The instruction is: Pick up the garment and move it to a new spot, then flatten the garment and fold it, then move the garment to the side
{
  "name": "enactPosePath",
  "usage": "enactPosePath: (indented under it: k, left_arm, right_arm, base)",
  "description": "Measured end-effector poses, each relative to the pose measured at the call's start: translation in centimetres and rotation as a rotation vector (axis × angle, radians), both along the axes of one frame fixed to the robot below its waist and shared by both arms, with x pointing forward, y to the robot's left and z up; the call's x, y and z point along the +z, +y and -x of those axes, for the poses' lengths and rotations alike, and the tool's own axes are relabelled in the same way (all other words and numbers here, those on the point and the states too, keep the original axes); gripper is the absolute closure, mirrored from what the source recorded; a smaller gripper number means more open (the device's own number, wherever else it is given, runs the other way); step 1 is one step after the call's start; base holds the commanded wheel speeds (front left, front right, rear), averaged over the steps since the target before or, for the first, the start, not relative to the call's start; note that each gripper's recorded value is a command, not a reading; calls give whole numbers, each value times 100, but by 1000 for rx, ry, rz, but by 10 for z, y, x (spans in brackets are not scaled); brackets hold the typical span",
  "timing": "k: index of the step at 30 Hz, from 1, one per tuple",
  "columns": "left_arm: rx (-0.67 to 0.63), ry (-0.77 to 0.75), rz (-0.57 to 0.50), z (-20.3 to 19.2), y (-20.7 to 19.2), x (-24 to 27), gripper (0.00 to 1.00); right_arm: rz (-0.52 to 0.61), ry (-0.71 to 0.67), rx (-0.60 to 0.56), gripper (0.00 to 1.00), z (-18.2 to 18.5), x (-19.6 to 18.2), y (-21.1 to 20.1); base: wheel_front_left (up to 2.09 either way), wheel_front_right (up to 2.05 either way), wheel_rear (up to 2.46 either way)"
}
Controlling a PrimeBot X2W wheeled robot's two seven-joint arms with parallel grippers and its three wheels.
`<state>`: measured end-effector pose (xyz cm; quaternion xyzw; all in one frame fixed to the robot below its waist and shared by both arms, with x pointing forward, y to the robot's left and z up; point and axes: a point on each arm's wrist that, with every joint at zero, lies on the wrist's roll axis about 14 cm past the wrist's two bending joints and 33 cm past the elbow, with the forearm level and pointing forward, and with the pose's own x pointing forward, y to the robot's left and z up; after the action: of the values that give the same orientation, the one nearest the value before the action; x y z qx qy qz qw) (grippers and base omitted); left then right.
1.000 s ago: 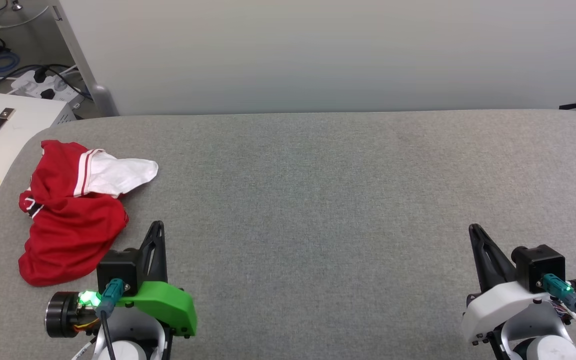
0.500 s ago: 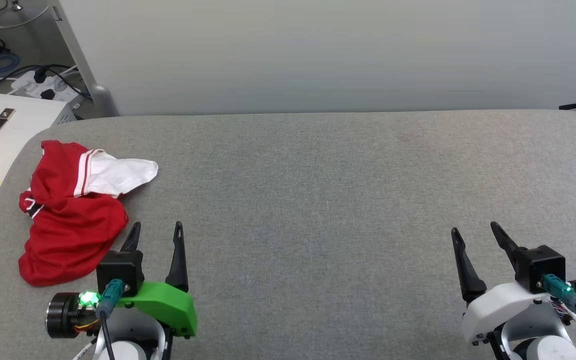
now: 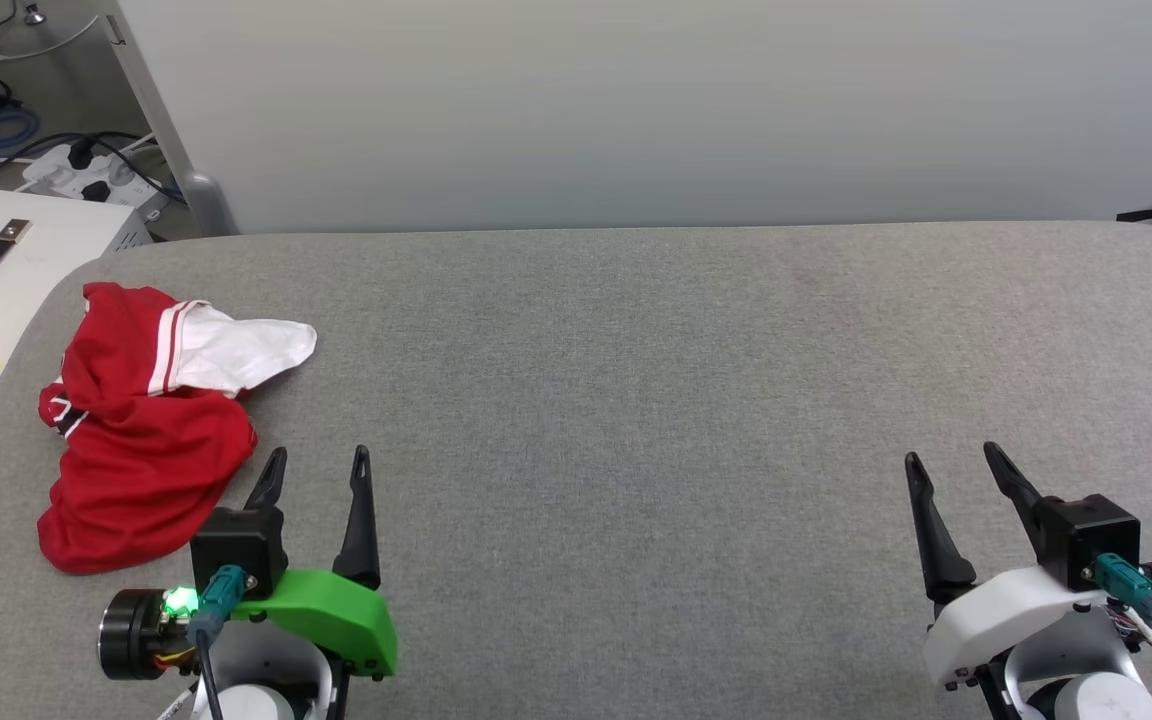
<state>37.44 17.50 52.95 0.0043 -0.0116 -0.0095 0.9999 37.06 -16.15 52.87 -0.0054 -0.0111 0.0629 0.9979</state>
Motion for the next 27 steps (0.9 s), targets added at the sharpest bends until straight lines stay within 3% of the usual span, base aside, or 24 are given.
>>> enactPosePath:
  k: [27]
  left_arm:
    - [-32, -28, 57, -1, -6, -1, 0]
  right_arm:
    - [-63, -54, 3, 0, -1, 8, 1]
  base:
    - [0, 0, 0]
